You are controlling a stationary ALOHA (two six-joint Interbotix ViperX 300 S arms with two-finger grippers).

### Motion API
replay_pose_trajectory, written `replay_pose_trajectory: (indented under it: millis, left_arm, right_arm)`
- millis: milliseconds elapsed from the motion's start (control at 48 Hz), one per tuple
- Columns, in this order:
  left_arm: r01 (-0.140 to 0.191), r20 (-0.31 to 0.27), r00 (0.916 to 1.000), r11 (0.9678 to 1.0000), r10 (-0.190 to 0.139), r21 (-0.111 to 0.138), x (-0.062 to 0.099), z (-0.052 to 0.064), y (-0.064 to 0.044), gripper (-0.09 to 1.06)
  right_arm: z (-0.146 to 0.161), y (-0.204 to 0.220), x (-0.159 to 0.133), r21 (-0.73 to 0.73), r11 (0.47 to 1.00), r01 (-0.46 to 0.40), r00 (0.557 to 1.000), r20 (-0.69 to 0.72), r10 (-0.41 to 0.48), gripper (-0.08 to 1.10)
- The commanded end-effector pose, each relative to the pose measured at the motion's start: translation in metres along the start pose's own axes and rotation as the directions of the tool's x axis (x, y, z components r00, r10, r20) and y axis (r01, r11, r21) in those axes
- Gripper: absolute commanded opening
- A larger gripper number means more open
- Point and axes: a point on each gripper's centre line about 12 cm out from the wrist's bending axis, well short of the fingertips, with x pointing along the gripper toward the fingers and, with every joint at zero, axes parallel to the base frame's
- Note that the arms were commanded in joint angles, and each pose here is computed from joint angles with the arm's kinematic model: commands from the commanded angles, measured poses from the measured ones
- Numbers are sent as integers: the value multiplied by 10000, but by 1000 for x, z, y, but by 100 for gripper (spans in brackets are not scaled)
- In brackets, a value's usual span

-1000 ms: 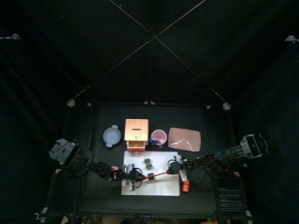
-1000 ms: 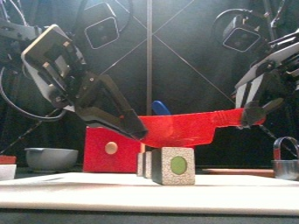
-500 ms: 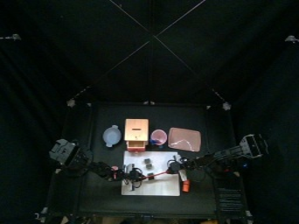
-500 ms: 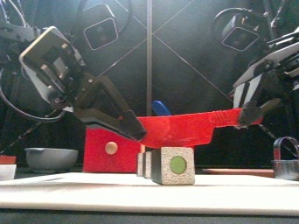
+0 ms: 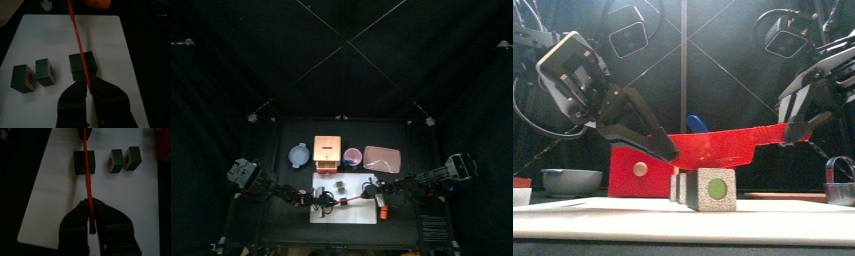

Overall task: Place sushi on board then cut the sushi with the knife then place the pieces on the plate
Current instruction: Cut the sushi into 4 pieces

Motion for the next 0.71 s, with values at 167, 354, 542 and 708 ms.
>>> replay_pose_trajectory:
  millis: [167, 354, 542, 708]
  left_arm:
    - [21, 271, 9996, 10000, -21, -21, -1, 9, 0, 41]
    - [68, 218, 9997, 10000, -67, -15, 3, 9, -2, 41]
    - [125, 256, 9996, 9999, -124, -32, 3, 10, -5, 41]
    - [127, 295, 9995, 9999, -125, -61, 2, 12, -5, 41]
  right_arm:
    - [8, 0, 4, 36, 10000, -18, 9998, 179, 17, 38]
    - [5, 0, 8, 42, 10000, -19, 10000, 26, 19, 38]
    - [6, -1, 8, 51, 10000, -7, 10000, 42, 6, 38]
    - [7, 0, 7, 40, 10000, -18, 10000, 72, 18, 38]
